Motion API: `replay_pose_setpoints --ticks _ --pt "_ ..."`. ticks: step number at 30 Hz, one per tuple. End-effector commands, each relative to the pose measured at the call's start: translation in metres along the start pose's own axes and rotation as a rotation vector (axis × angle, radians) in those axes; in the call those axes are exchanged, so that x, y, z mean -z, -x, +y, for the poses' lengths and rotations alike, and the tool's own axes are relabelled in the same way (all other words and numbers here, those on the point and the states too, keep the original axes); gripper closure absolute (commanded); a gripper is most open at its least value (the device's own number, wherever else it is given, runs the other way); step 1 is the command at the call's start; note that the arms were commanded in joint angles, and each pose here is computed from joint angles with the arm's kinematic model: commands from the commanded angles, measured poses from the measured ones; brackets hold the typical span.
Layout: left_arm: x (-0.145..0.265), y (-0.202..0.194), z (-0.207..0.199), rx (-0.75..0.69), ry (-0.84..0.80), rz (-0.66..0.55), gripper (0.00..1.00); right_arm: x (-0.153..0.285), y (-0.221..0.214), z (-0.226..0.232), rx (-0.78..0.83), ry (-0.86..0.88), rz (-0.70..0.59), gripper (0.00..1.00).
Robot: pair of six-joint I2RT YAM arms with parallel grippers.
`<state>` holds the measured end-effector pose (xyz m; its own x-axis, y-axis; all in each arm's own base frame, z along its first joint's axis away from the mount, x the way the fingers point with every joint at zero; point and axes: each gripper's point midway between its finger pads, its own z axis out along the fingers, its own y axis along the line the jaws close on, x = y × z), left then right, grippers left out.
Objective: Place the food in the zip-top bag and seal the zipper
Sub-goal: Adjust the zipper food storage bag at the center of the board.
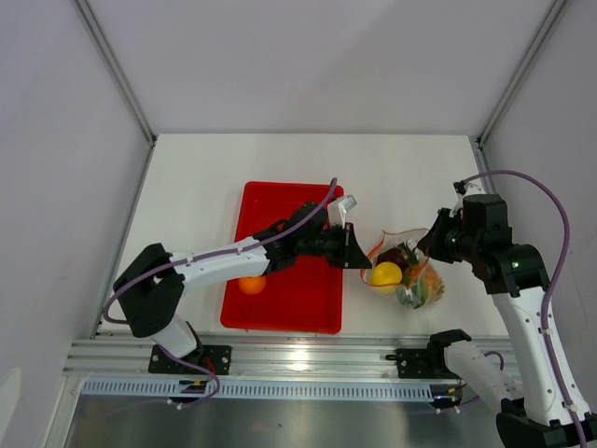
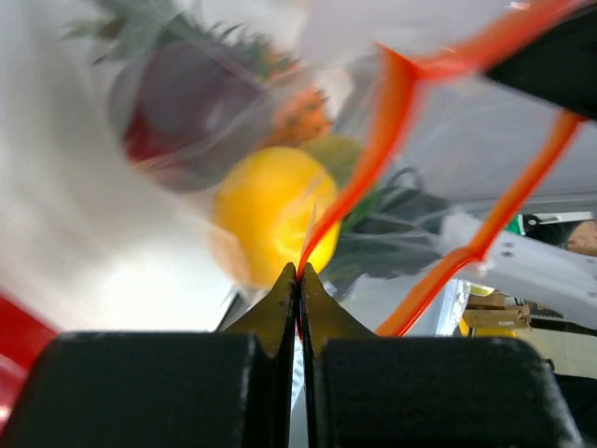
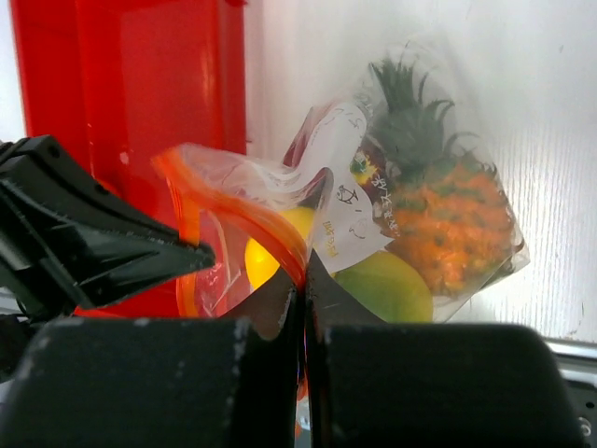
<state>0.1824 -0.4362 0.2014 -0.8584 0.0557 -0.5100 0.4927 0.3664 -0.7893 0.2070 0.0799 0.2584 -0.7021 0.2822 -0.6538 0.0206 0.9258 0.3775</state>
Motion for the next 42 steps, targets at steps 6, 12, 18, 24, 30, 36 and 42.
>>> replay_pose_setpoints --ticks 6,12,18,24,30,36,42 --pt "0.016 0.005 0.0 -0.082 -0.001 -0.039 1.0 -0.001 0.001 0.0 -0.001 0.003 -0.009 1.0" --pt "0.041 0.022 0.001 -0.173 0.096 -0.123 0.5 -0.005 -0.004 -0.001 -0.002 0.005 0.004 1.0" --pt "0.077 0.03 0.003 -0.232 0.197 -0.194 0.08 -0.011 -0.01 -0.001 -0.008 0.017 0.025 1.0" --pt "0.127 0.03 0.064 -0.081 0.593 -0.289 0.0 -0.013 -0.012 -0.001 -0.005 0.024 0.028 1.0" --pt "0.175 0.008 0.131 0.074 1.023 -0.303 0.01 -0.017 -0.015 0.0 -0.003 0.033 0.039 1.0" --pt "0.204 -0.02 0.161 0.212 1.236 -0.294 0.01 -0.017 -0.016 -0.001 0.005 0.035 0.036 1.0" --pt "0.211 -0.038 0.173 0.305 1.285 -0.313 0.01 -0.017 -0.018 -0.002 0.004 0.032 0.043 1.0"
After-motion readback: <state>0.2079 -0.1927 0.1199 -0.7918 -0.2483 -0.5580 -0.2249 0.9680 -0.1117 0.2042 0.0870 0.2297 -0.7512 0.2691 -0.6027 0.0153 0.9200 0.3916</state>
